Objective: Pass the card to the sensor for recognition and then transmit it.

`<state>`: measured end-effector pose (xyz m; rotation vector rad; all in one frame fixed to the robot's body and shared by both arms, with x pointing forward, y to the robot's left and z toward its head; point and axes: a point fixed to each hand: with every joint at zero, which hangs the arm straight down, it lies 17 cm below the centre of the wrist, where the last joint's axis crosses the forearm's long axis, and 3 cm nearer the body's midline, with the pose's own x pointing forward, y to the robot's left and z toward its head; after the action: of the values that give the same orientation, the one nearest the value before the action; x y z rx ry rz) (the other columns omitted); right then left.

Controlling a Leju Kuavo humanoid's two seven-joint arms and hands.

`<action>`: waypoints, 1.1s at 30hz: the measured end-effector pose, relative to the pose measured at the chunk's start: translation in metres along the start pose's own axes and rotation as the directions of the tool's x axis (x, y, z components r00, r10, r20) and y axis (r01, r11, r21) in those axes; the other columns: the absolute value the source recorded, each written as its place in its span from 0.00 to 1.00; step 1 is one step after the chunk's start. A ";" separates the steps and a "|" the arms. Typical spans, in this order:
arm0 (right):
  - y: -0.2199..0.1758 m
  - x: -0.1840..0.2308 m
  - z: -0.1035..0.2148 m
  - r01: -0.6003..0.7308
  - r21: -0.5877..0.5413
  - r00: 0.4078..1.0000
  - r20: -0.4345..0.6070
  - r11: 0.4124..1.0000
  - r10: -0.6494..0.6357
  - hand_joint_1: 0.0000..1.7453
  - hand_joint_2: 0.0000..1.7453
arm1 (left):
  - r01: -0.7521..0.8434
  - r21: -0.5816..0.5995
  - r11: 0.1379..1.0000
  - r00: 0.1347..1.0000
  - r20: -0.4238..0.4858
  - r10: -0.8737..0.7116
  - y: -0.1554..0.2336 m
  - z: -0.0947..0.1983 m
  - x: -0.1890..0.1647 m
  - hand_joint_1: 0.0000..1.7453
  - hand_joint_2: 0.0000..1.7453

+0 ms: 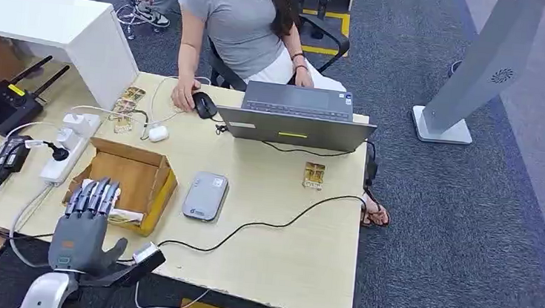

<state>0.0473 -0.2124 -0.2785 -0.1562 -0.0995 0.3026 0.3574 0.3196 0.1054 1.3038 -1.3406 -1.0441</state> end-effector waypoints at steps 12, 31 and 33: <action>0.001 0.000 0.000 -0.019 0.005 1.000 0.000 1.000 0.019 0.00 1.00 | 0.006 -0.045 0.999 0.999 -0.040 -0.008 -0.013 -0.011 -0.016 0.00 1.00; 0.001 -0.001 0.000 -0.051 0.007 0.999 -0.002 0.999 0.051 0.00 1.00 | 0.004 -0.137 0.991 0.993 -0.119 -0.021 -0.047 -0.011 -0.044 1.00 1.00; 0.001 -0.001 0.000 -0.051 0.007 0.999 -0.002 0.999 0.051 0.00 1.00 | 0.000 -0.141 0.990 0.993 -0.115 -0.016 -0.049 -0.011 -0.043 1.00 1.00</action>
<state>0.0458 -0.2119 -0.2786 -0.1524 -0.0922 0.3539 0.3753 0.3597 0.0562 1.2459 -1.1545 -1.0333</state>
